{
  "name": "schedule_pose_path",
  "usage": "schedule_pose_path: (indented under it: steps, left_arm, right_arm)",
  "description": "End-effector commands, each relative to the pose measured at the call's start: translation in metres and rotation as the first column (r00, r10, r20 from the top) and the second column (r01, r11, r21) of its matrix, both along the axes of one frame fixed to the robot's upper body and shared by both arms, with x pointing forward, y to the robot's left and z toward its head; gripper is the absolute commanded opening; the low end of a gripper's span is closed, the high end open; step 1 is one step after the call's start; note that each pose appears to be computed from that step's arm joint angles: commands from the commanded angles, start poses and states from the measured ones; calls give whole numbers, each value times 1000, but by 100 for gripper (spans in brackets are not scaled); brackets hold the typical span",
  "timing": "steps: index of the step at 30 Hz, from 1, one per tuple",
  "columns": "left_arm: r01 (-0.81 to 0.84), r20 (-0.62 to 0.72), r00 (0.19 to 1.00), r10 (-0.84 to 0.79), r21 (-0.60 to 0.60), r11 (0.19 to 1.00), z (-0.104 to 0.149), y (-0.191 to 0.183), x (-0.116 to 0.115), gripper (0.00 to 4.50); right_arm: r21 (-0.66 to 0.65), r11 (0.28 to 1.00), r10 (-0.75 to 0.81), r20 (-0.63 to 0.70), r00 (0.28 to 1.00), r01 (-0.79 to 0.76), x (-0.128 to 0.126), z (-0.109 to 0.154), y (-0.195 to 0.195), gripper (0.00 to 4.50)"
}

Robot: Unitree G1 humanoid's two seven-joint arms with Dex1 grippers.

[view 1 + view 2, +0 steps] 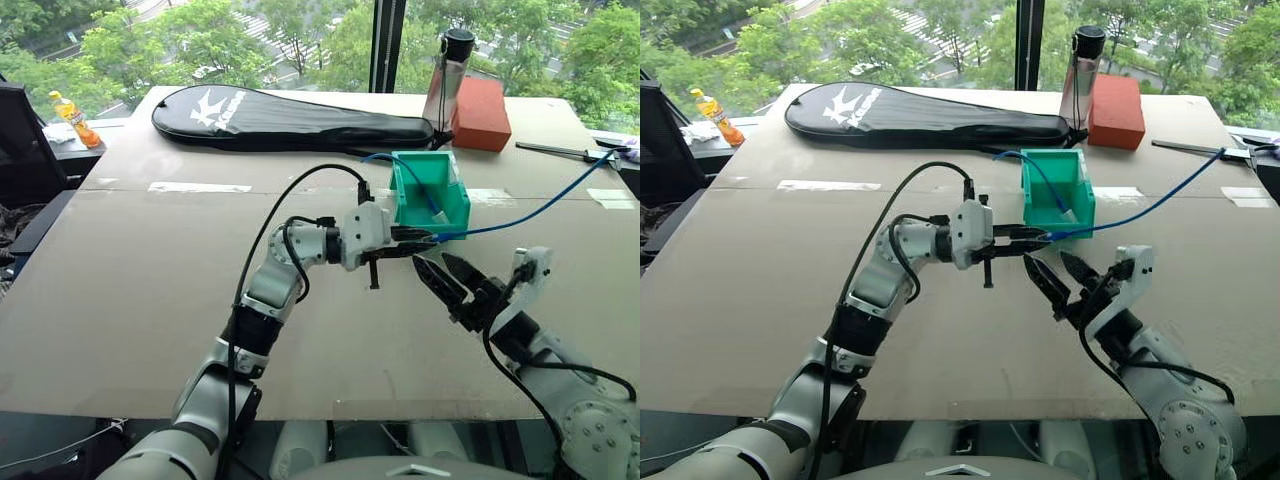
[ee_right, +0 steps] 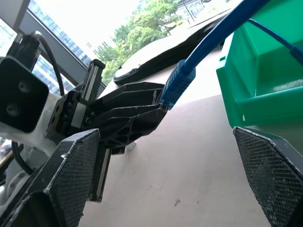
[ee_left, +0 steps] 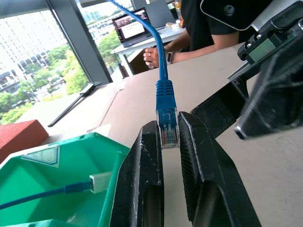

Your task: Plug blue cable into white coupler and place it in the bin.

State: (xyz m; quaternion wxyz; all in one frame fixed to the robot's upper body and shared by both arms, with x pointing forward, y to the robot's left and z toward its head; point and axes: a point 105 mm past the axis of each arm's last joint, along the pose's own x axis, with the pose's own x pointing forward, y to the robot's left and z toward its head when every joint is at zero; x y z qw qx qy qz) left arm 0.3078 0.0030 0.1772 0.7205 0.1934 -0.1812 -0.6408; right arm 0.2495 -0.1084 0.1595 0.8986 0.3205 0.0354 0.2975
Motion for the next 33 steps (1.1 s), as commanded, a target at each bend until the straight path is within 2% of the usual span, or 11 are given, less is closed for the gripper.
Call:
schedule_pose_path:
  steps: [1, 8, 16, 20, 23, 24, 31, 33]
  left_arm:
    - [4, 58, 998, -1, -40, 999, 15, 0, -4, 0]
    - [-16, 65, 998, 18, -37, 999, 14, 3, -3, 0]
    - [-10, 67, 998, 12, -38, 999, 15, 3, -6, 0]
    - [-5, 69, 998, 7, -38, 999, 15, 3, -7, 0]
    - [2, 68, 998, 0, -37, 999, 14, 3, -8, 0]
    - [4, 67, 998, -2, -35, 999, 14, 3, -8, 0]
    - [5, 27, 1000, -4, -33, 999, 9, 9, -9, 0]
    - [-4, -13, 1000, 4, -41, 999, 9, 15, -8, 97]
  right_arm:
    - [73, 997, -19, 43, 999, 16, 5, 18, -6, 290]
    - [134, 991, 0, 62, 998, -8, 7, 32, -7, 290]
    - [155, 988, 10, 56, 998, -19, 11, 32, -2, 290]
    - [154, 988, 19, 50, 999, -27, 12, 30, 1, 173]
    - [155, 988, 15, 51, 999, -23, 13, 30, 2, 26]
    - [153, 988, 15, 54, 998, -23, 14, 30, 2, 6]
    - [140, 990, 6, 56, 998, -14, 15, 29, 1, 6]
    - [137, 990, 12, 61, 998, -21, 16, 29, 2, 0]
